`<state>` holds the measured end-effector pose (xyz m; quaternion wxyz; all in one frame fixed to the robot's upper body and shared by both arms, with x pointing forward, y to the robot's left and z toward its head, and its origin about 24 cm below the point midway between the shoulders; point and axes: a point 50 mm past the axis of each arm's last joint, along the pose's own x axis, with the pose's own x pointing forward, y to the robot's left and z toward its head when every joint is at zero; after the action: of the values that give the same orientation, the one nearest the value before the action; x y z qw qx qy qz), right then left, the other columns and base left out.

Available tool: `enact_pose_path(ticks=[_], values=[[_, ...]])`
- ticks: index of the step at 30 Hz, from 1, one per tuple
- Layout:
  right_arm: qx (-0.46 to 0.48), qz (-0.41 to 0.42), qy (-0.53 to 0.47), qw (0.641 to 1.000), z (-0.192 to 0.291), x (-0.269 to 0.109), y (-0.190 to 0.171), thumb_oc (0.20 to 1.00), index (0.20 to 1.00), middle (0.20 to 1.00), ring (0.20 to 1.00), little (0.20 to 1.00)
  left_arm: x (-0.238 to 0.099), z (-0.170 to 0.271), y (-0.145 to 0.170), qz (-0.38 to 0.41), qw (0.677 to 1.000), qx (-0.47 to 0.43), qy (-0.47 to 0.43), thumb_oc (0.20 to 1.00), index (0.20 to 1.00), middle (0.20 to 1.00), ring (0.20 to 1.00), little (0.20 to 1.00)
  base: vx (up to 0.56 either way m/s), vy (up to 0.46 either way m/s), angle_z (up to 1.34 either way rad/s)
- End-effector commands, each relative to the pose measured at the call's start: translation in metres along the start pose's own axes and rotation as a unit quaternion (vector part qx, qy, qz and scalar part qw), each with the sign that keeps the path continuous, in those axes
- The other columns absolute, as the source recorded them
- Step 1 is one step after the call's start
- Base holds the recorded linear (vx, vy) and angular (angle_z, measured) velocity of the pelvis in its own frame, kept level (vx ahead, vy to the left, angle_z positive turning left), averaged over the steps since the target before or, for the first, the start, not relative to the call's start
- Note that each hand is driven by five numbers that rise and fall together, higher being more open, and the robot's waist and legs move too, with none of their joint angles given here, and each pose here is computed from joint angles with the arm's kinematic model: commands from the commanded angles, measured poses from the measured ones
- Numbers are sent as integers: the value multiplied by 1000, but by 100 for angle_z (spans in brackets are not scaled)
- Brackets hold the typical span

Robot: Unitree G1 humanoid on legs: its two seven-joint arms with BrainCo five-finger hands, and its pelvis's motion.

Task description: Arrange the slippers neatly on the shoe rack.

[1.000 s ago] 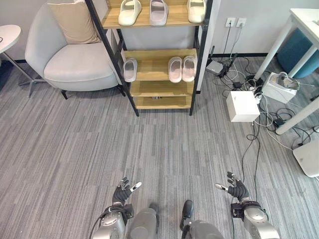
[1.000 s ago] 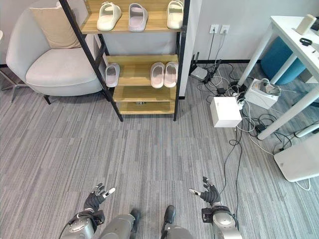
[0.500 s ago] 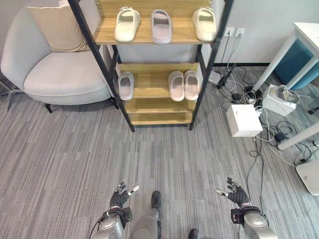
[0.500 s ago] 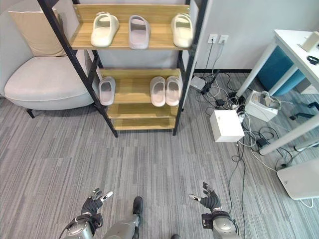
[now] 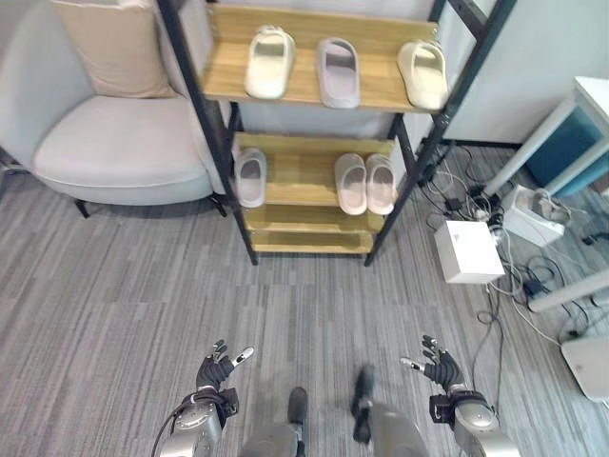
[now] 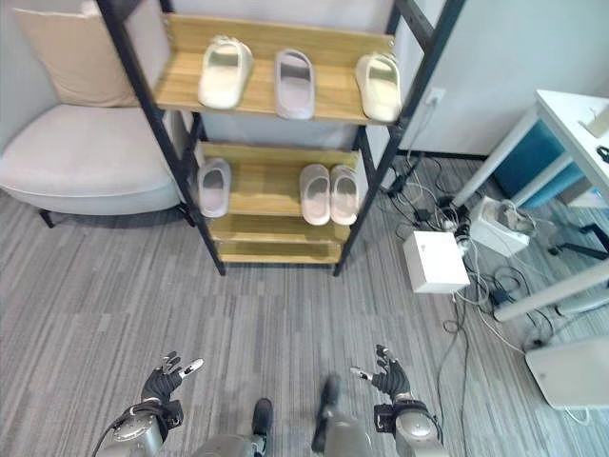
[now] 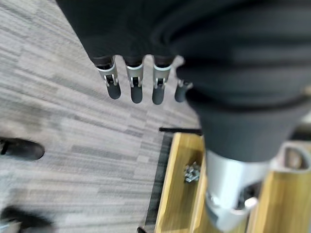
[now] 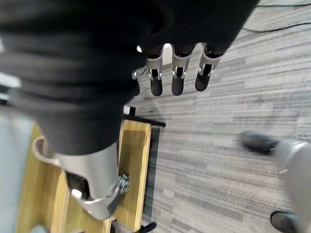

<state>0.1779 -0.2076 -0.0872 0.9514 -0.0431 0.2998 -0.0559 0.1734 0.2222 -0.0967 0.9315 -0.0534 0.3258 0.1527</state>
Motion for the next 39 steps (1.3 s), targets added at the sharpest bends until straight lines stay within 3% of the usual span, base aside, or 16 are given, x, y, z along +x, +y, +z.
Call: enact_pose_path(ticks=[1, 16, 30, 39], values=[[16, -14, -40, 999, 17, 2, -11, 1000, 1000, 1000, 1000, 1000, 2, 21, -4, -11, 999, -1, -50, 1000, 1000, 1000, 1000, 1000, 221, -91, 55], [21, -38, -41, 998, 20, 4, -29, 1000, 1000, 1000, 1000, 1000, -1, 10, -11, -10, 999, -43, -30, 1000, 1000, 1000, 1000, 1000, 258, -52, 4], [17, -48, -20, 999, 10, 1, -25, 1000, 1000, 1000, 1000, 1000, -1, 2, -9, -4, 1000, -26, -12, 1000, 1000, 1000, 1000, 1000, 254, 234, 6], [18, -8, -28, 999, 16, 5, -3, 1000, 1000, 1000, 1000, 1000, 0, 15, 1, -3, 999, -2, -35, 1000, 1000, 1000, 1000, 1000, 152, 250, 10]])
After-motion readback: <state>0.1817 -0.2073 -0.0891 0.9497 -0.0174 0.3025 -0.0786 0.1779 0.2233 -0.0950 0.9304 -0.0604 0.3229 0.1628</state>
